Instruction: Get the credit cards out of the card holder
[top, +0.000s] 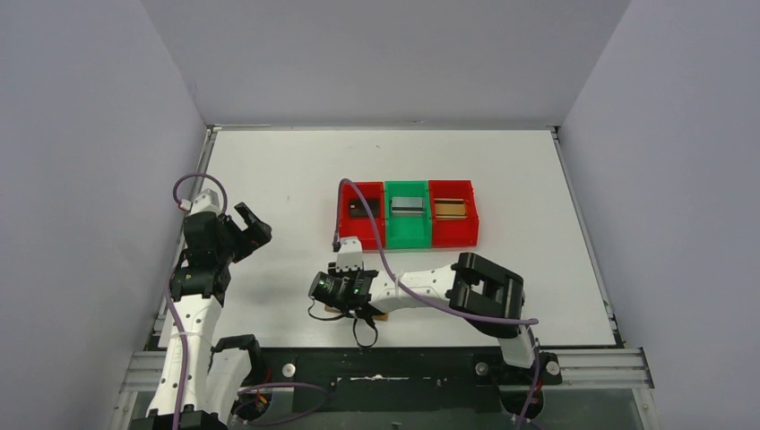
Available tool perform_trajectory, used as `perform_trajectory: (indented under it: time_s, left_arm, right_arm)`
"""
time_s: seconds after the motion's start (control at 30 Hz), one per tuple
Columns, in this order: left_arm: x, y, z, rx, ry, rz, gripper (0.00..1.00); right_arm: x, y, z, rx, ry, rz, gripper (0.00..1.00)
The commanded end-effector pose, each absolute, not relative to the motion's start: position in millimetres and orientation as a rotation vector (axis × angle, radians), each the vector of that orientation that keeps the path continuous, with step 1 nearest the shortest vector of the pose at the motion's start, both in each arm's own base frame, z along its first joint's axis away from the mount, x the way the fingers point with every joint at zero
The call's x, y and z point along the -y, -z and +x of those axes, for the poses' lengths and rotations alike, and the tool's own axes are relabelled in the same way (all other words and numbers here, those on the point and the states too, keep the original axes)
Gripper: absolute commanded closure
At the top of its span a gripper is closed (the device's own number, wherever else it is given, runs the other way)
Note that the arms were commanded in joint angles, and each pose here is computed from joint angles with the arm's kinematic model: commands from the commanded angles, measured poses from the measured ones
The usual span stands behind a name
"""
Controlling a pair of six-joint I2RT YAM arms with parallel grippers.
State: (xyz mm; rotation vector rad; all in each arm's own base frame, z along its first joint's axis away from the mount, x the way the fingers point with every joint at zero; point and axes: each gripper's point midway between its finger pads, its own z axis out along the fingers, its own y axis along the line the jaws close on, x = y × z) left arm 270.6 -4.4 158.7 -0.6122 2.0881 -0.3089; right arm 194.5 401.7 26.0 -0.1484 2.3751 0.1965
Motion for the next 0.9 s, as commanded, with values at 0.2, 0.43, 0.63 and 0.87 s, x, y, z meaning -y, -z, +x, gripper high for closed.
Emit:
perform_trajectory:
  time_s: [0.2,0.43,0.63,0.87]
  left_arm:
    - [4.5,-174.1,278.5,-2.031,0.324,-0.583,0.09]
    - [5.9,-175.0,278.5,-2.030,0.333,-0.575,0.09]
    - [8.0,-175.7,278.5,-2.031,0.343,-0.563,0.09]
    - [11.0,-175.6,279.2,-2.036,0.357,-0.549,0.09]
  right_arm:
    - [-410.1,-60.5,195.7,-2.306,-0.401,-0.114,0.82]
    - [-410.8,-81.8,190.2,-2.263,-0.524,-0.140,0.86]
    - [-407.7,-99.0,181.8,-2.210,-0.805,-0.088,0.81]
    - [-380.6,-88.7,184.8,-2.172,-1.032,0.045,0.77]
